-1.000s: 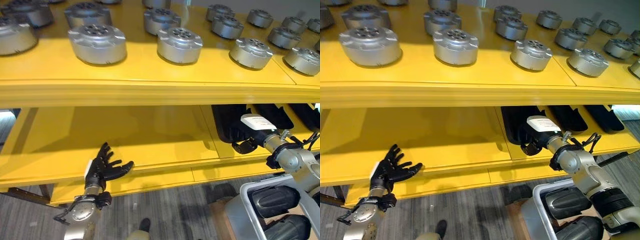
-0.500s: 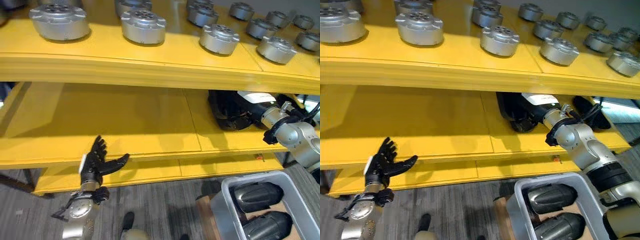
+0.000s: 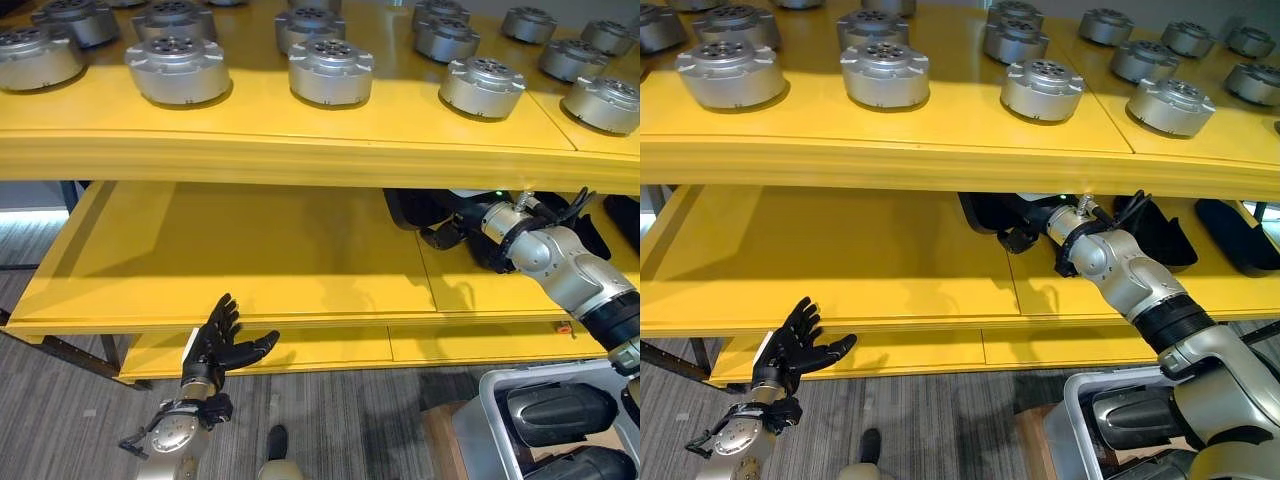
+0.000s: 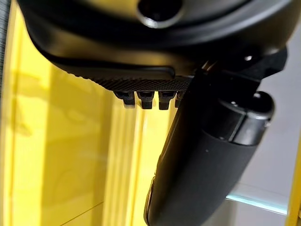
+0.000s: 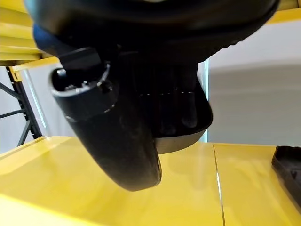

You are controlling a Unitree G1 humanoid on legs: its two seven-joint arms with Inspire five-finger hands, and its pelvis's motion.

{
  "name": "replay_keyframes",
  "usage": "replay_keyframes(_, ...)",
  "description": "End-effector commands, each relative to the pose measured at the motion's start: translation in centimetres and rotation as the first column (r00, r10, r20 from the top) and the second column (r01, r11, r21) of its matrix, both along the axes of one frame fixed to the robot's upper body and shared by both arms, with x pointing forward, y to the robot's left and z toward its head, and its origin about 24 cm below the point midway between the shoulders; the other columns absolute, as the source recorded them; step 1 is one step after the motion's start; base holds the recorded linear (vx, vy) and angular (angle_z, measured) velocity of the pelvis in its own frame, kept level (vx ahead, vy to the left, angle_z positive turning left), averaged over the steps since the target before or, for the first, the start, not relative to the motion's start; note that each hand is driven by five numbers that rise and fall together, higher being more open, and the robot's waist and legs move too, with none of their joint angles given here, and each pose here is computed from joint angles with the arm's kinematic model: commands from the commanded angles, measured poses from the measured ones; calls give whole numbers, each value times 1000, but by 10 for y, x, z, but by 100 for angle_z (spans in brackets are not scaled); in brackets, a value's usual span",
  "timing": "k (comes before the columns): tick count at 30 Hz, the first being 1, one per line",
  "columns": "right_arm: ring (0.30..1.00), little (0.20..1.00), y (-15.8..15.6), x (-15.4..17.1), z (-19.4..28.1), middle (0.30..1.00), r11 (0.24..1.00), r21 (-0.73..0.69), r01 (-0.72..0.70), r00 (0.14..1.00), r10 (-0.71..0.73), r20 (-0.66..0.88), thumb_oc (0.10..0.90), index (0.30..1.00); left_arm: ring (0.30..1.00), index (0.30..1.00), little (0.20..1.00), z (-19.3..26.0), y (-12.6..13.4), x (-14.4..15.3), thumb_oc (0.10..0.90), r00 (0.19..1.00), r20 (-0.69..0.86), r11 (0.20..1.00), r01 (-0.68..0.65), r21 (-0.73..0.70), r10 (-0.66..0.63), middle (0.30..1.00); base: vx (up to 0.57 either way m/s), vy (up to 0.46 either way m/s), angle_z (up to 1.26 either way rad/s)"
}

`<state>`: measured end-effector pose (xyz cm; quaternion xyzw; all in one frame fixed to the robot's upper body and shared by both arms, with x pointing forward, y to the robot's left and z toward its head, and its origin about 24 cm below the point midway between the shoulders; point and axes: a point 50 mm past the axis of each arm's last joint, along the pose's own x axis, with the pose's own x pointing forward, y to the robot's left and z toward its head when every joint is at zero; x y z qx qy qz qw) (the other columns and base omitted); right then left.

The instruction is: Move parts from the plastic box to the shelf.

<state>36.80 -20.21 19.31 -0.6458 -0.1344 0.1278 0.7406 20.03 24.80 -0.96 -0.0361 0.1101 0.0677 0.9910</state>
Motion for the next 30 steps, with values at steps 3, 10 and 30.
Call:
replay_keyframes(3,300,300,14,10,105,300,999,36,1,951,-13,310,400,300,1000,1000,1000,47,4,25,900,974,195,991,99,95,-116,1000,-217,55,23)
replay_keyframes(10,300,300,4,17,115,300,996,51,67,948,-80,309,400,300,1000,1000,1000,53,3,29,900,968,235,995,76,71,-90,1000,-94,50,24)
replay_keyframes(30,300,300,-7,37,98,300,979,44,201,954,-206,219,400,300,1000,1000,1000,61,-12,41,900,953,281,994,103,35,-109,1000,-11,-3,-1)
